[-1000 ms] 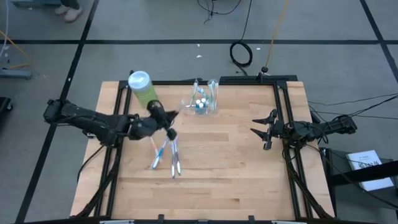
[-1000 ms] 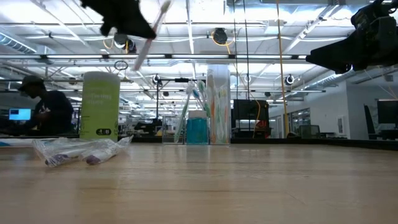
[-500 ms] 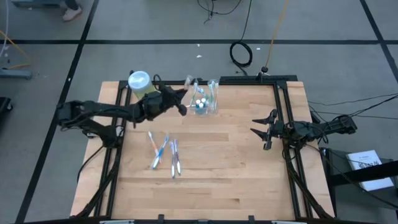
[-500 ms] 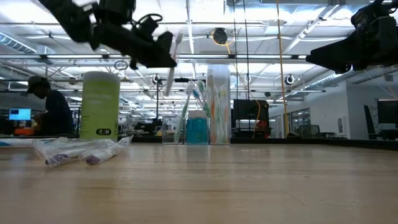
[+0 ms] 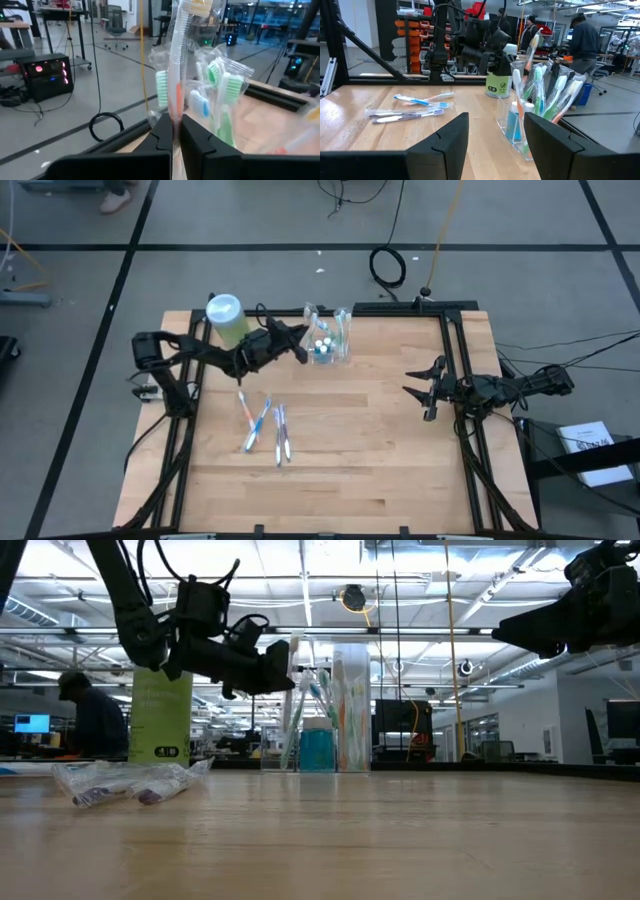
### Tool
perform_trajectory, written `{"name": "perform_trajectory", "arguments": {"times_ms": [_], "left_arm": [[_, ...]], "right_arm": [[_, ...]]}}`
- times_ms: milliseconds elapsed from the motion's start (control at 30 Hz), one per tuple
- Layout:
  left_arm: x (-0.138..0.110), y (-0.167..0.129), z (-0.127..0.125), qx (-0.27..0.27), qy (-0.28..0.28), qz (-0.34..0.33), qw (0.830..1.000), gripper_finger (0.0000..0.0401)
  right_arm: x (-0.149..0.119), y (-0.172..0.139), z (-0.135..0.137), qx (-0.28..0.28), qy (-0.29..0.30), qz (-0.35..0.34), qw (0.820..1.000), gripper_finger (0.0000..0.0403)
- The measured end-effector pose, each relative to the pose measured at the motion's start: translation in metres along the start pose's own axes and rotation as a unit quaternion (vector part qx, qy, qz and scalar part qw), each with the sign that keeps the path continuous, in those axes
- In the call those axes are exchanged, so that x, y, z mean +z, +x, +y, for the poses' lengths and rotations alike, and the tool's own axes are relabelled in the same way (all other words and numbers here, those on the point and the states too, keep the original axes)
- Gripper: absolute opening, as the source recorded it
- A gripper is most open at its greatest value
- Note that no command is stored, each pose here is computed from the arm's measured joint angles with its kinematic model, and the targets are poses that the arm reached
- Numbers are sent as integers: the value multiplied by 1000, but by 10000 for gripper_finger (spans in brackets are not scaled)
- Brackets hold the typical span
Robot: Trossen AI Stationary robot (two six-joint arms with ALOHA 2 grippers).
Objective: Pick & Place toothbrushing station
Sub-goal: Put the orange toothbrush into the transparent organizer
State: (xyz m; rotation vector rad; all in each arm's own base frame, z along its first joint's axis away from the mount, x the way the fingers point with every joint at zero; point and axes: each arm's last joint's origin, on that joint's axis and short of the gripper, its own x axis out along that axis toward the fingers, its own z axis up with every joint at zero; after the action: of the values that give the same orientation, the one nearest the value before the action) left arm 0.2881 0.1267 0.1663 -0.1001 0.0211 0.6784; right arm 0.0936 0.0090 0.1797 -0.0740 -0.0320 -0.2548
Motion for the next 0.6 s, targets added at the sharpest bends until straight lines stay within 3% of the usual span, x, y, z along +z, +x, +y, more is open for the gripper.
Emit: {"name": "perform_trajectory", "arguments": {"times_ms": [600], "left_arm": [[-10,-1,-7,-4,-33,28,999,8]], "right_arm": [[0,0,0,0,0,0,1000,183]]}}
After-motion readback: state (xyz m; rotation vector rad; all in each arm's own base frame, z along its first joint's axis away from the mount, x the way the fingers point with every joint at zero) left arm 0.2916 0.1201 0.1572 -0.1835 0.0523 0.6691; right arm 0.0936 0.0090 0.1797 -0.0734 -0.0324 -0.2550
